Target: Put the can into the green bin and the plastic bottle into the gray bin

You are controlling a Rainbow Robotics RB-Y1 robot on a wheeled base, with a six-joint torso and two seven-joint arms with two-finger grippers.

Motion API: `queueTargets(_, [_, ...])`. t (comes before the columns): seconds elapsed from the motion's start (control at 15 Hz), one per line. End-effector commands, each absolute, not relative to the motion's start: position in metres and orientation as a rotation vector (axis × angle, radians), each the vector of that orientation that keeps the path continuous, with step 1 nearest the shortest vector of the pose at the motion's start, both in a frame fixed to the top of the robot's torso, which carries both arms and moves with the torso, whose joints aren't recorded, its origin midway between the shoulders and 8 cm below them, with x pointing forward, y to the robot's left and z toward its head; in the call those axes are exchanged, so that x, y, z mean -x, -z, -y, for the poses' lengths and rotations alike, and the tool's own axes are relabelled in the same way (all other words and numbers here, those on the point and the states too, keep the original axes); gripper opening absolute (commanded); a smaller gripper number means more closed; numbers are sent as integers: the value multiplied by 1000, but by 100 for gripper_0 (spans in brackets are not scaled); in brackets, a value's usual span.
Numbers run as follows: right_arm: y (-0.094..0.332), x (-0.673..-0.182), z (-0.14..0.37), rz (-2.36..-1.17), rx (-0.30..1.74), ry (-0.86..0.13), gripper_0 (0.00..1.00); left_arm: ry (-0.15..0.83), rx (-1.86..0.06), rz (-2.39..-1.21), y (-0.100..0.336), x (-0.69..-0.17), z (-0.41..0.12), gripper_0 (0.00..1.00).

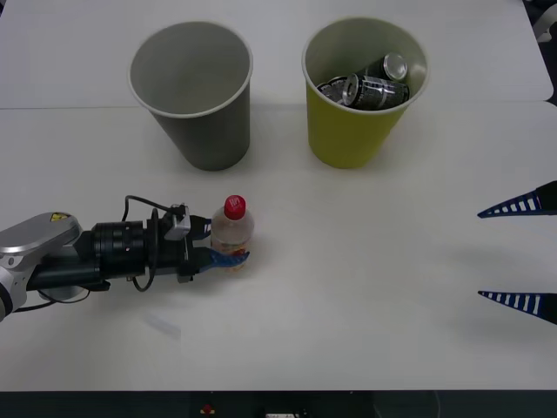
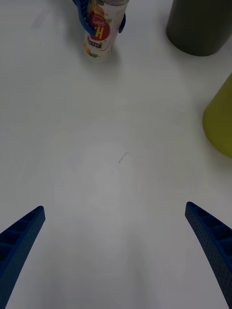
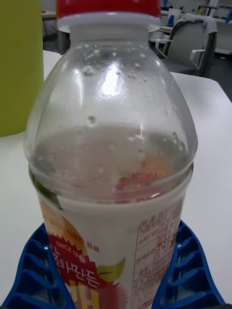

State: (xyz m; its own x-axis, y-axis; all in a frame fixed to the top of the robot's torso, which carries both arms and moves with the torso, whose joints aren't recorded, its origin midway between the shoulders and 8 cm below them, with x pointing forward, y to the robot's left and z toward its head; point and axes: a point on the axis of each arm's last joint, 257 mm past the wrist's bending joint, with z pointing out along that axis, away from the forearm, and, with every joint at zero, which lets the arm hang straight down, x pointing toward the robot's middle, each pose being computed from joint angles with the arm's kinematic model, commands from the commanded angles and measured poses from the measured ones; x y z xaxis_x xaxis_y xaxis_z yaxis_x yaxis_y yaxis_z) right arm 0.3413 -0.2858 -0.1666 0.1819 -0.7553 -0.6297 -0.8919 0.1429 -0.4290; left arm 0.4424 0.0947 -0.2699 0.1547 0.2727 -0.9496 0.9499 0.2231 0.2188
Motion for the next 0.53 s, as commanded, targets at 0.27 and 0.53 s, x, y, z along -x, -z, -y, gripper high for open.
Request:
queueTargets(0.27, [167, -341, 286, -1596, 1634, -209, 100, 742, -1315, -1354, 258, -442, -100, 0])
queueTargets(0.53, [167, -341, 286, -1596, 1634, -209, 100, 757, -1343, -1386, 239, -431, -107, 0])
